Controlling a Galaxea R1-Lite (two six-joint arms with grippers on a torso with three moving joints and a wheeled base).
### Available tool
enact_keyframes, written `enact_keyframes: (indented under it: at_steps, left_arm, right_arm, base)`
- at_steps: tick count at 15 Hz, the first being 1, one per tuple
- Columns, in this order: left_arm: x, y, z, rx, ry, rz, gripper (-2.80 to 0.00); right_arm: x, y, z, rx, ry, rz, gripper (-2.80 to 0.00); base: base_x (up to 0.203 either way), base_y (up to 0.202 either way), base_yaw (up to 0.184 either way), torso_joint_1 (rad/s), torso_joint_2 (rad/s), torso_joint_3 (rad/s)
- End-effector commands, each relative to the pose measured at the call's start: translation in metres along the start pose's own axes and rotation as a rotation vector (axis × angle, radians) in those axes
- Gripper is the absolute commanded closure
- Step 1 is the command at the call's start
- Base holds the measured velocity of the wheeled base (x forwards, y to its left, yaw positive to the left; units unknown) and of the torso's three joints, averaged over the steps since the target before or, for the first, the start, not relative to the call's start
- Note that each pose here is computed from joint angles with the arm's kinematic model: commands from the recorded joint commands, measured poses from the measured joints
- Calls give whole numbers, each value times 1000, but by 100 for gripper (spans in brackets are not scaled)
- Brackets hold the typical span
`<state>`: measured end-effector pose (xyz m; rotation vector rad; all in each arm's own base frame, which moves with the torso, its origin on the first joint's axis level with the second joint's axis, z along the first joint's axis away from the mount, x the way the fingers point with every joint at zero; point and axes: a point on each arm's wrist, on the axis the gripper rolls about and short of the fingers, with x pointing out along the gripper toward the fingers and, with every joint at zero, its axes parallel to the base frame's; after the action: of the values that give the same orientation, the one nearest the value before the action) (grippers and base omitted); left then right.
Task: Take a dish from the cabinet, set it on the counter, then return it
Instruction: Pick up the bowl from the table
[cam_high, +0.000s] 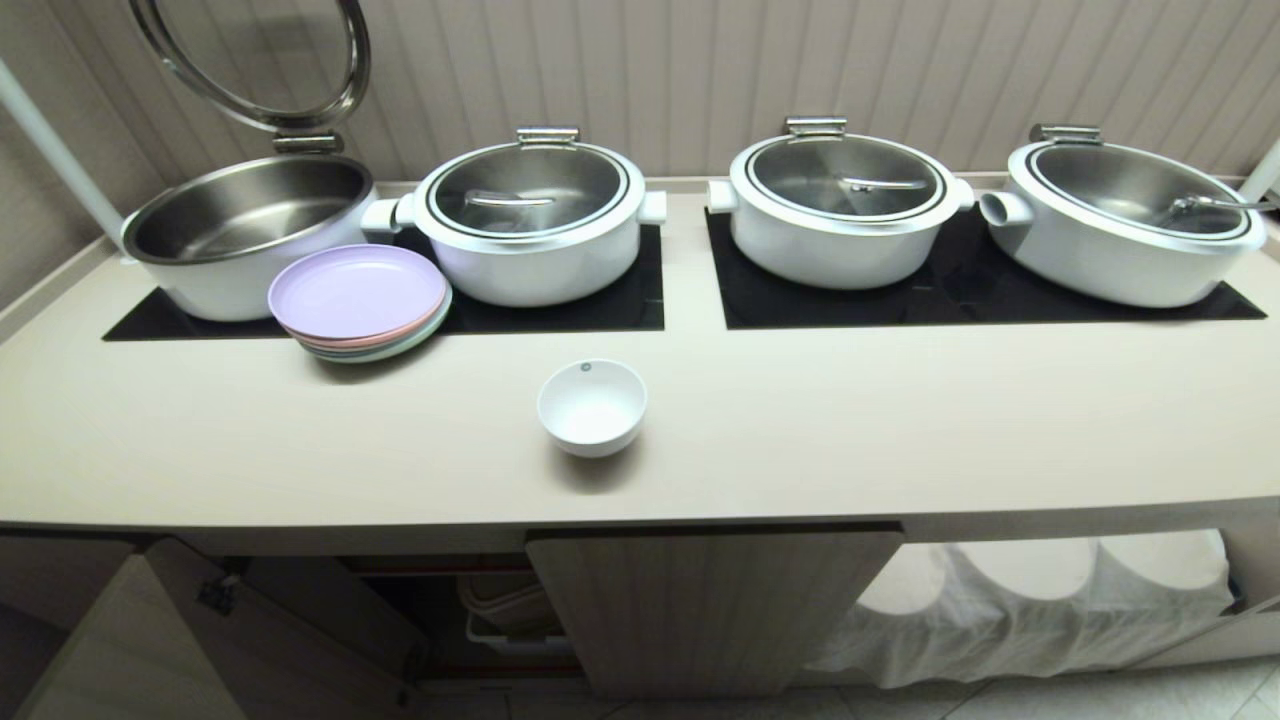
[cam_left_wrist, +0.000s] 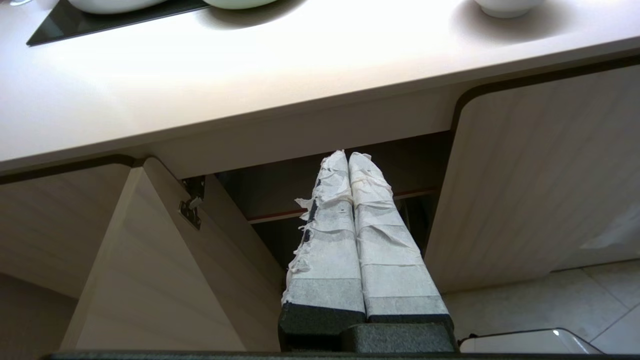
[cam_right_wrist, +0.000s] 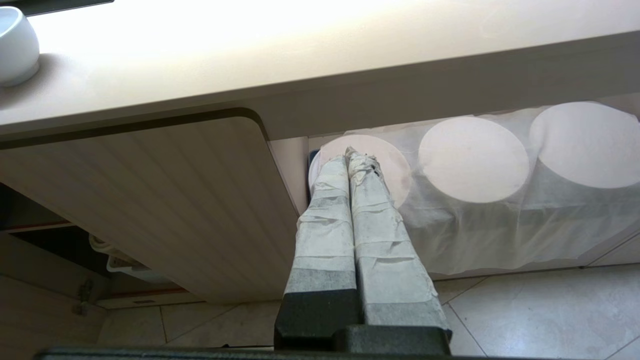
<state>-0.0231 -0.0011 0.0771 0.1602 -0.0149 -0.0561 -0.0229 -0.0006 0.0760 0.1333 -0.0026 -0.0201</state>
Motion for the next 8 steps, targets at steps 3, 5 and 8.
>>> enact_keyframes:
  at_steps: [3, 5, 8]
  left_arm:
    - [0, 0, 0, -44, 4, 12, 0]
    - [0, 0, 0, -59, 4, 9, 0]
    - [0, 0, 0, -60, 4, 12, 0]
  right_arm:
    - [0, 0, 0, 1, 0, 0, 0]
    - [0, 0, 0, 1, 0, 0, 0]
    - [0, 0, 0, 1, 0, 0, 0]
  base:
    - [0, 0, 0, 0, 0, 0]
    - [0, 0, 0, 0, 0, 0]
    - [0, 0, 0, 0, 0, 0]
